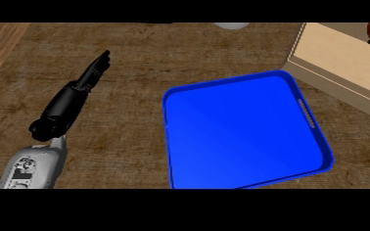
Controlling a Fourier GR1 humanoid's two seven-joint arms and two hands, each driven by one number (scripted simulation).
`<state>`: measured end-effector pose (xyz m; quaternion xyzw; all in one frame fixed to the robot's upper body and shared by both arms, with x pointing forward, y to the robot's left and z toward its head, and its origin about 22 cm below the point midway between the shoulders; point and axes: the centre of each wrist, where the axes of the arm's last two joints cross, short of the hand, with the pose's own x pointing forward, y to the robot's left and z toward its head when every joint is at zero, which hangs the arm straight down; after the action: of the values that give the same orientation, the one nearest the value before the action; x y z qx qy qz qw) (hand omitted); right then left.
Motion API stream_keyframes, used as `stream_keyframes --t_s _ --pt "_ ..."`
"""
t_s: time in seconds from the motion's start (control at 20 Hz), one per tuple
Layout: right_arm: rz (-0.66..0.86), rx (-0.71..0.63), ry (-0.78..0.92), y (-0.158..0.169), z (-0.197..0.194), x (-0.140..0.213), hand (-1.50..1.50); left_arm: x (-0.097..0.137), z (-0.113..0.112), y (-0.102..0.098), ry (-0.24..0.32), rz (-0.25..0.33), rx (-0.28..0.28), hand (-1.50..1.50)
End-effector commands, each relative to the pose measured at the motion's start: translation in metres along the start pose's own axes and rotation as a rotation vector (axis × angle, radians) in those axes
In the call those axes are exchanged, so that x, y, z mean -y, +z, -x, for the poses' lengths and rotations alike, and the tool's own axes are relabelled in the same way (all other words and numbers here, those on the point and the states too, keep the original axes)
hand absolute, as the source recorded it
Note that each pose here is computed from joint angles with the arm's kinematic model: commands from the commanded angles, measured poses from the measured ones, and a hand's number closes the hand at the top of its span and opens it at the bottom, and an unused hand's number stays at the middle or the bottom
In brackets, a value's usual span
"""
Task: Pick the tomato from the tray and place it in the cardboard box
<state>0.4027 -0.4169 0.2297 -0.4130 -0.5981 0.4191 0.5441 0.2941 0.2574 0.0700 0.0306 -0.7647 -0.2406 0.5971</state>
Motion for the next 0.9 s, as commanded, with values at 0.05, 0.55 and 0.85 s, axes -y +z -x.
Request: stream_keyframes --t_s 0.05,0.55,0.85 --pt "-0.164 -0.051 0.032 0.008 0.037 -0.005 1.50 0.003 0.003 -0.004 0.021 0.013 0.012 0.00" --pt "-0.418 0.014 0.024 0.021 0.067 -0.014 -1.50 0.010 0.001 -0.006 0.018 0.028 0.021 0.00" --pt "-0.196 0.220 -0.292 0.019 0.068 -0.003 -1.50 0.018 -0.005 -0.011 0.013 0.016 0.001 0.00"
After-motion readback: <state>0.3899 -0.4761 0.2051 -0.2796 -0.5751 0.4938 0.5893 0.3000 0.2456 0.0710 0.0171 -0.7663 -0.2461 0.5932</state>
